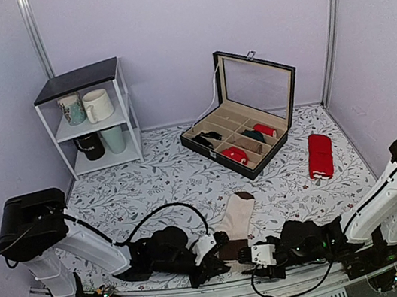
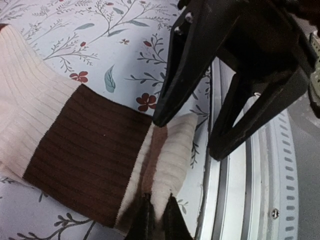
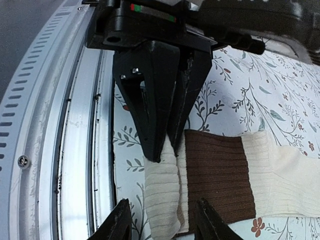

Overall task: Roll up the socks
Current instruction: Roll a pair of socks at the center of the board.

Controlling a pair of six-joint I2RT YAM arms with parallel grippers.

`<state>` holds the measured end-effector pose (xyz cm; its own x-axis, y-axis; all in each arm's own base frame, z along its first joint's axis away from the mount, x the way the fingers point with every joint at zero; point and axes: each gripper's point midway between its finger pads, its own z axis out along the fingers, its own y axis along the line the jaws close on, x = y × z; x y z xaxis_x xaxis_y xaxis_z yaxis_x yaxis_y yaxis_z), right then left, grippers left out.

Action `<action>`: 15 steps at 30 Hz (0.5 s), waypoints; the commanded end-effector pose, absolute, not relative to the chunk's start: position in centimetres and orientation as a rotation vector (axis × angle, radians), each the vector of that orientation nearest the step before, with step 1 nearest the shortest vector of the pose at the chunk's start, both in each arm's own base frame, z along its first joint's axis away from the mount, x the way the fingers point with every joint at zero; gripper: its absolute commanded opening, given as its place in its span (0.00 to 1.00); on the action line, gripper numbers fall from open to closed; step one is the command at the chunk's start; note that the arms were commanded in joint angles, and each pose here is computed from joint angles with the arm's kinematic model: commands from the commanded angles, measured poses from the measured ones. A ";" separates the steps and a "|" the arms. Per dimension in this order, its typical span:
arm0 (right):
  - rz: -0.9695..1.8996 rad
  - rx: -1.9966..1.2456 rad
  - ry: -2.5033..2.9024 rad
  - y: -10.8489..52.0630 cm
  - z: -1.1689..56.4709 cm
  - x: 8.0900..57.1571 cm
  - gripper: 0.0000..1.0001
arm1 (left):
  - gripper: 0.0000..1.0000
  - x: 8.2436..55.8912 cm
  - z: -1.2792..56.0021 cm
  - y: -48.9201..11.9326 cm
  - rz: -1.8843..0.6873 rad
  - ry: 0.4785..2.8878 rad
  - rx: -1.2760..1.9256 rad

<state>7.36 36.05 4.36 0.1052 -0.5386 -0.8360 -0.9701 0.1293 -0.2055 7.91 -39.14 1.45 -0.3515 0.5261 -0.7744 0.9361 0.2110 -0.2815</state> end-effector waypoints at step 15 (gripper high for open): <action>0.575 -1.473 1.747 35.9 0.6 8.2 0.15 | 0.00 5.7 -5.5 -33.8 -0.872 2.270 1.486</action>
